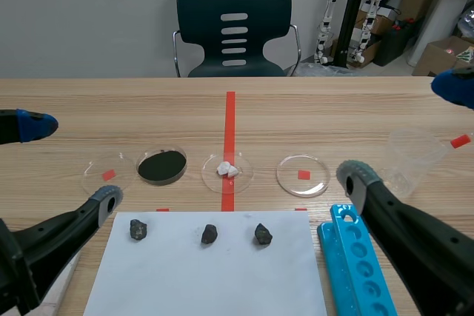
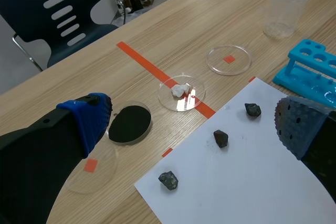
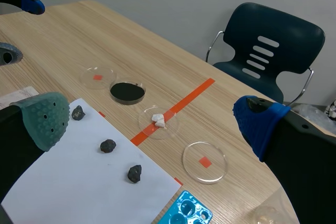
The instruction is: Pick up the left mineral with the left hand
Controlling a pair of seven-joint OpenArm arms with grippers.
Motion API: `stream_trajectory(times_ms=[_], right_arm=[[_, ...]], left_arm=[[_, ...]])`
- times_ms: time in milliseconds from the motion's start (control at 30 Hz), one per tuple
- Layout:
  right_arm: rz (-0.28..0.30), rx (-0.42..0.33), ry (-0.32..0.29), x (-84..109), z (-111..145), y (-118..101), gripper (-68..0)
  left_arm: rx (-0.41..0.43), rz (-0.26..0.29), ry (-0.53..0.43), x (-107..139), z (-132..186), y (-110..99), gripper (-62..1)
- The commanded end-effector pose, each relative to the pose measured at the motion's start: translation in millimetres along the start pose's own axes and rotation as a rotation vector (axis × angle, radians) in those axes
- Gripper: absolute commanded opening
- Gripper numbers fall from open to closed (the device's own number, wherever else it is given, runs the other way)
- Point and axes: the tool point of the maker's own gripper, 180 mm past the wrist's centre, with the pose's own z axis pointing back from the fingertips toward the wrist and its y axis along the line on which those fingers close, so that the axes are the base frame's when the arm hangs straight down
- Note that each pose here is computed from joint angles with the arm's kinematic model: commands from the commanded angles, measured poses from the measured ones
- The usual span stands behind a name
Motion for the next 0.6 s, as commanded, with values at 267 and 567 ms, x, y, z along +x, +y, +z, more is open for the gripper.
stream_trajectory(times_ms=[267,567], right_arm=[[0.000,0.001,-0.023,6.7,-1,0,0.4],[0.000,0.001,-0.023,6.7,-1,0,0.4]], left_arm=[[-0.001,0.005,0.077,-12,-1,-1,1.4],[-0.001,0.005,0.111,-18,0,-1,1.4]])
